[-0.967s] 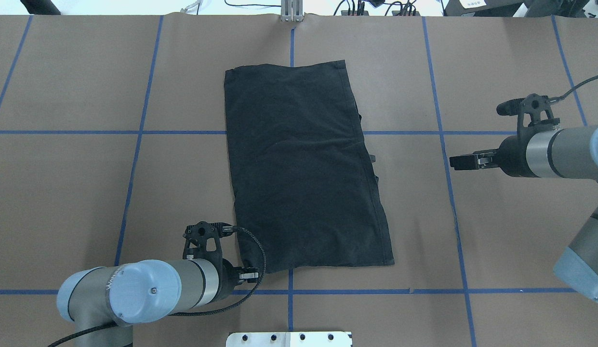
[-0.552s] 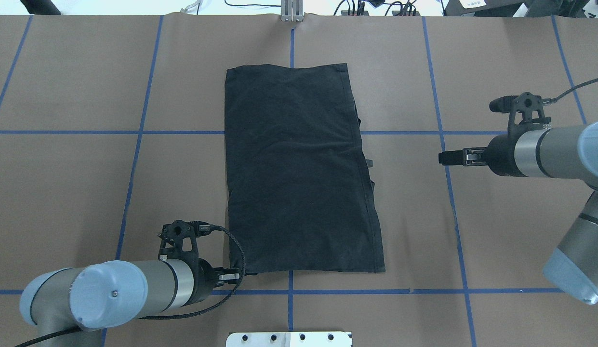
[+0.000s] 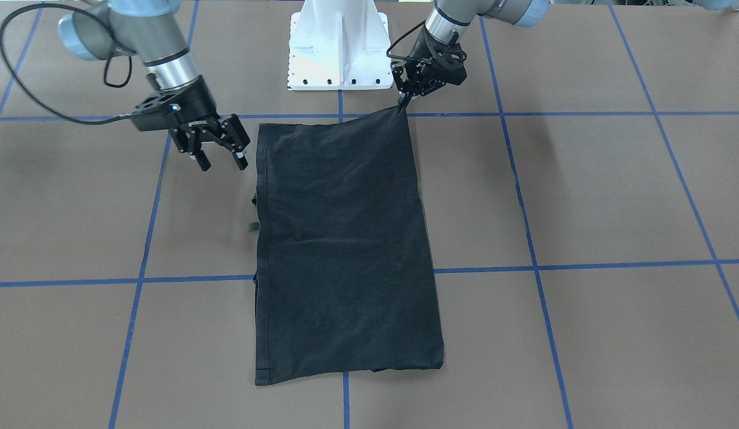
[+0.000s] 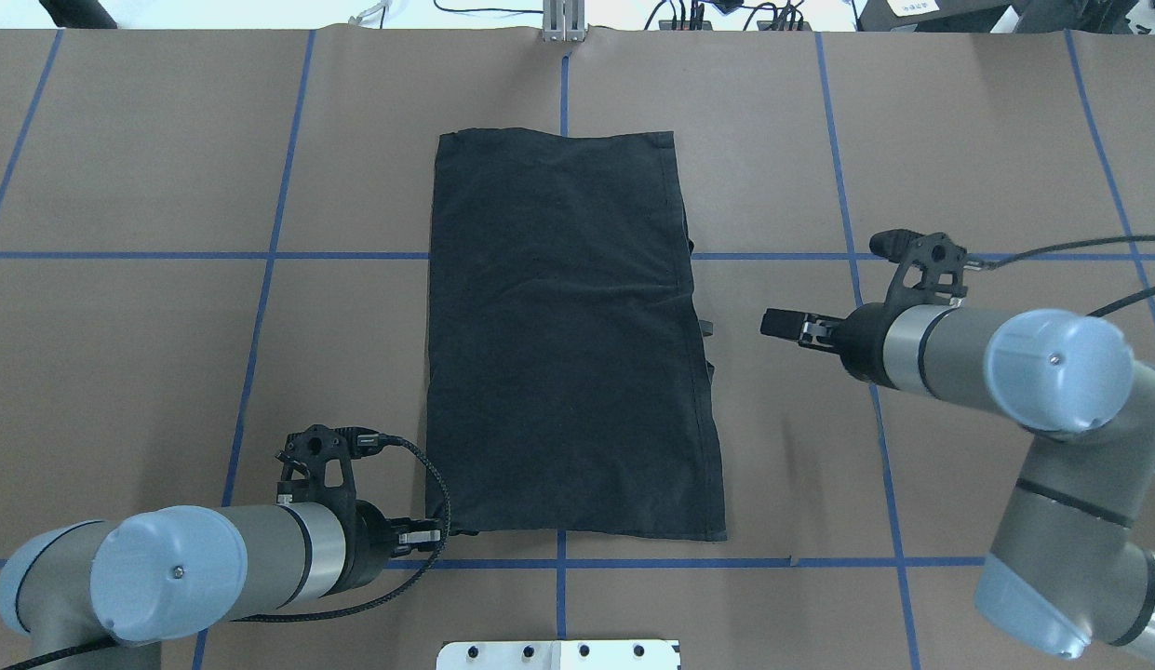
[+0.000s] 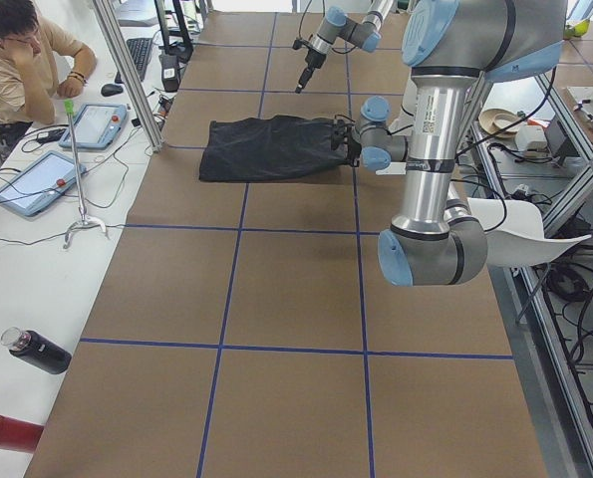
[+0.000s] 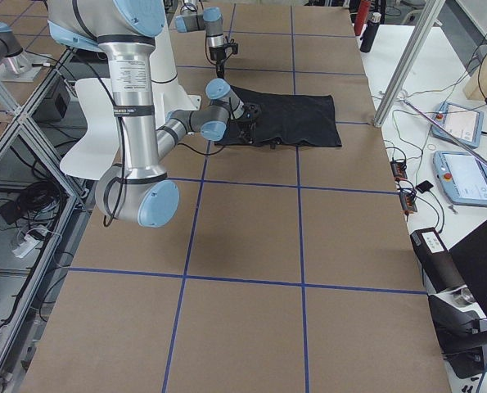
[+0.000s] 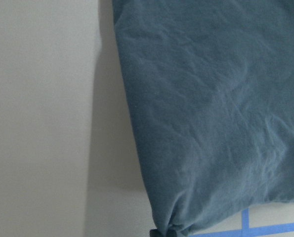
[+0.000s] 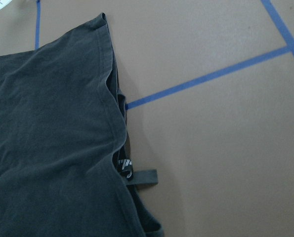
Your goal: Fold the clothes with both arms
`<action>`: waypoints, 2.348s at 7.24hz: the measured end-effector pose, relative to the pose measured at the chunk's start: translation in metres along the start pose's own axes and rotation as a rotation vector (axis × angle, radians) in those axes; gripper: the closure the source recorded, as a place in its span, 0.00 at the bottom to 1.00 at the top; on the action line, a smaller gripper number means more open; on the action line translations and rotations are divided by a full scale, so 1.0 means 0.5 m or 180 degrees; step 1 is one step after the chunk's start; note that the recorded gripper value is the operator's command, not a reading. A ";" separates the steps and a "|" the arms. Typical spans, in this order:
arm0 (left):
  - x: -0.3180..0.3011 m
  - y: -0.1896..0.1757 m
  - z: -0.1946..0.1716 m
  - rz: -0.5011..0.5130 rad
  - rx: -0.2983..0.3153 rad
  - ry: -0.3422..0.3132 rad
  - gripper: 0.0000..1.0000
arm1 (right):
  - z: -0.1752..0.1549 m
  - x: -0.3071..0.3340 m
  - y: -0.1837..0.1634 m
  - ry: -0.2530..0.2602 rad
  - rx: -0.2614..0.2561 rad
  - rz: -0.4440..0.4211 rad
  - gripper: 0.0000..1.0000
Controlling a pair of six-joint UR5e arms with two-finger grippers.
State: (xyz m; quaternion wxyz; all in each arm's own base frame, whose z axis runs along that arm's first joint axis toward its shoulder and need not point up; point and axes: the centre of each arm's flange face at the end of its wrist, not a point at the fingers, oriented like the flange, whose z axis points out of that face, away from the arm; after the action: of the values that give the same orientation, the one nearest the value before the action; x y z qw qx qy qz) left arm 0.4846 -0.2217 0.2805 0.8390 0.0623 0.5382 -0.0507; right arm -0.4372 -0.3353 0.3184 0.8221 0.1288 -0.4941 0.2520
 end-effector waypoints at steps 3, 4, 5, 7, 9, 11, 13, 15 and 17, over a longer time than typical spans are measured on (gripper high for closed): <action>0.005 0.012 0.005 -0.0135 -0.0031 0.0007 1.00 | 0.019 -0.140 0.113 0.0276 0.0035 0.0630 0.12; 0.008 0.013 0.005 -0.0150 -0.0034 0.0015 1.00 | 0.037 -0.146 0.140 0.0283 0.0088 0.0722 0.12; 0.009 0.013 0.005 -0.0155 -0.0037 0.0019 1.00 | 0.063 -0.140 0.161 0.0277 0.0117 0.0753 0.12; 0.011 0.013 0.004 -0.0157 -0.0042 0.0025 1.00 | 0.096 -0.121 0.186 0.0293 0.0127 0.0741 0.15; 0.012 0.013 0.004 -0.0158 -0.0043 0.0030 1.00 | 0.103 -0.110 0.209 0.0307 0.0135 0.0705 0.15; 0.012 0.013 0.004 -0.0158 -0.0044 0.0030 1.00 | 0.109 -0.094 0.224 0.0350 0.0152 0.0660 0.15; 0.012 0.014 0.004 -0.0157 -0.0045 0.0031 1.00 | 0.116 -0.077 0.231 0.0400 0.0166 0.0631 0.28; 0.013 0.014 0.004 -0.0157 -0.0046 0.0031 1.00 | 0.122 -0.075 0.237 0.0413 0.0180 0.0625 0.38; 0.013 0.014 0.003 -0.0157 -0.0048 0.0032 1.00 | 0.129 -0.076 0.242 0.0425 0.0191 0.0633 0.38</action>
State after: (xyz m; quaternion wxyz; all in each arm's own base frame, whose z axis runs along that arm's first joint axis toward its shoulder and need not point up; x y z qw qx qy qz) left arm 0.4899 -0.2151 0.2758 0.8353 0.0429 0.5441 -0.0670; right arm -0.5656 -0.2745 0.3116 0.8199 0.0866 -0.4409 0.3549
